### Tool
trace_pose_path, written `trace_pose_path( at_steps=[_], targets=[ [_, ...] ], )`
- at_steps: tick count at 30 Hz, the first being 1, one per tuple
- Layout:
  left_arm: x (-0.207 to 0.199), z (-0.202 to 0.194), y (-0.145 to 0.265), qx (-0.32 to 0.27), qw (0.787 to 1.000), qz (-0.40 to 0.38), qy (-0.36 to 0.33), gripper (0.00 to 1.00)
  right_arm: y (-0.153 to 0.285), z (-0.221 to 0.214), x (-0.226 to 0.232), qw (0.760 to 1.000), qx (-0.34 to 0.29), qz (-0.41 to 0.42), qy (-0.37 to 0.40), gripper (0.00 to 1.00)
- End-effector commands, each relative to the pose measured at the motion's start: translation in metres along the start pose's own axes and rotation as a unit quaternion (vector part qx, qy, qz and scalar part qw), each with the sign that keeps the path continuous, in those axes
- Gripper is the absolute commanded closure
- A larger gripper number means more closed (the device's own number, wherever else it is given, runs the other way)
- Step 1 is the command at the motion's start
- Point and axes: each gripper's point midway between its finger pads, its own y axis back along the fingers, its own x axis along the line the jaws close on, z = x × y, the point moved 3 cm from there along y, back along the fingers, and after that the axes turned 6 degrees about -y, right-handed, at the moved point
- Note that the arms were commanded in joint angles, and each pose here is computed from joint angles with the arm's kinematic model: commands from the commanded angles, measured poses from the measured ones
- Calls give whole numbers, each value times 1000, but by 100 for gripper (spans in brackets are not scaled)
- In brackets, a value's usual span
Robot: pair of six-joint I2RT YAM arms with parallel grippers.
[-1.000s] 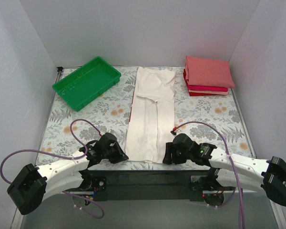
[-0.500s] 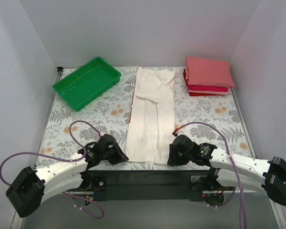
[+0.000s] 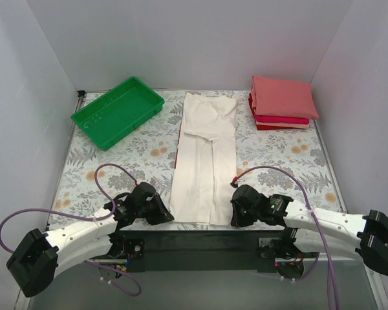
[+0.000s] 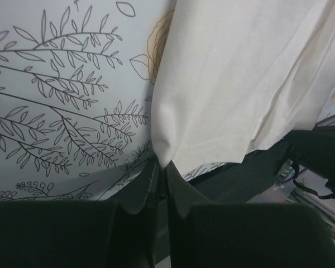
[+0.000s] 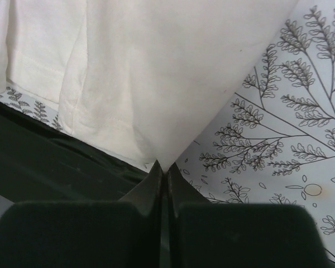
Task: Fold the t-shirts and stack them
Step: Fold the tshirt
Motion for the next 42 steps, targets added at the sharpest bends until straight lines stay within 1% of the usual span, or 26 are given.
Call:
trace_pose_path(
  at_steps=[1, 2, 4, 6, 11, 12, 14, 15, 17, 19, 22, 26, 28, 29, 30, 33, 35, 36, 37, 42],
  targets=[
    [-7, -10, 13, 33, 999, -17, -22, 100, 9, 2, 19, 999, 0, 30, 18, 99],
    [-14, -8, 18, 28, 999, -33, -28, 100, 9, 1, 21, 999, 0, 33, 19, 99],
    [-17, -6, 22, 21, 999, -38, -34, 100, 10, 2, 23, 999, -5, 34, 24, 99],
    [-26, 1, 28, -1, 998, -54, -41, 100, 12, 9, 24, 999, -24, 30, 27, 99],
    [-42, 23, 31, -54, 996, -61, -43, 100, 17, 35, 28, 996, -85, 8, 33, 99],
    [-50, 32, 32, -73, 994, -66, -39, 100, 21, 43, 34, 994, -97, 11, 42, 99],
    [-55, 38, 28, -80, 994, -61, -41, 100, 24, 54, 35, 992, -119, -3, 45, 99],
    [-63, 44, 28, -89, 992, -71, -45, 100, 30, 64, 41, 990, -134, -2, 43, 99],
    [-70, 61, 24, -117, 991, -48, -48, 100, 32, 76, 41, 987, -153, -14, 47, 99],
    [-75, 83, 20, -151, 987, -8, -47, 100, 34, 92, 41, 984, -168, -31, 44, 99],
    [-84, 101, 17, -168, 984, 20, -54, 100, 33, 114, 36, 981, -183, -59, 31, 99],
    [-101, 136, 11, -209, 974, 53, -63, 100, 34, 144, 32, 976, -200, -74, 38, 99],
    [-107, 146, 8, -215, 973, 55, -68, 100, 34, 159, 25, 974, -208, -84, 28, 99],
    [-116, 154, 9, -224, 971, 49, -70, 100, 36, 167, 28, 973, -215, -75, 27, 99],
    [-114, 158, 1, -221, 971, 60, -68, 100, 37, 175, 23, 971, -222, -82, 22, 99],
    [-122, 182, -6, -238, 967, 72, -49, 100, 39, 194, 21, 968, -237, -73, 19, 99],
    [-126, 192, -9, -240, 967, 75, -52, 100, 34, 202, 21, 971, -230, -66, 23, 99],
    [-134, 203, -6, -250, 964, 69, -50, 100, 37, 213, 19, 968, -240, -67, 16, 99],
    [-131, 207, -12, -249, 964, 79, -52, 100, 34, 217, 16, 969, -236, -71, 21, 99],
    [-134, 232, -17, -262, 961, 74, -54, 100, 31, 242, 15, 969, -236, -63, 21, 99]
  ],
)
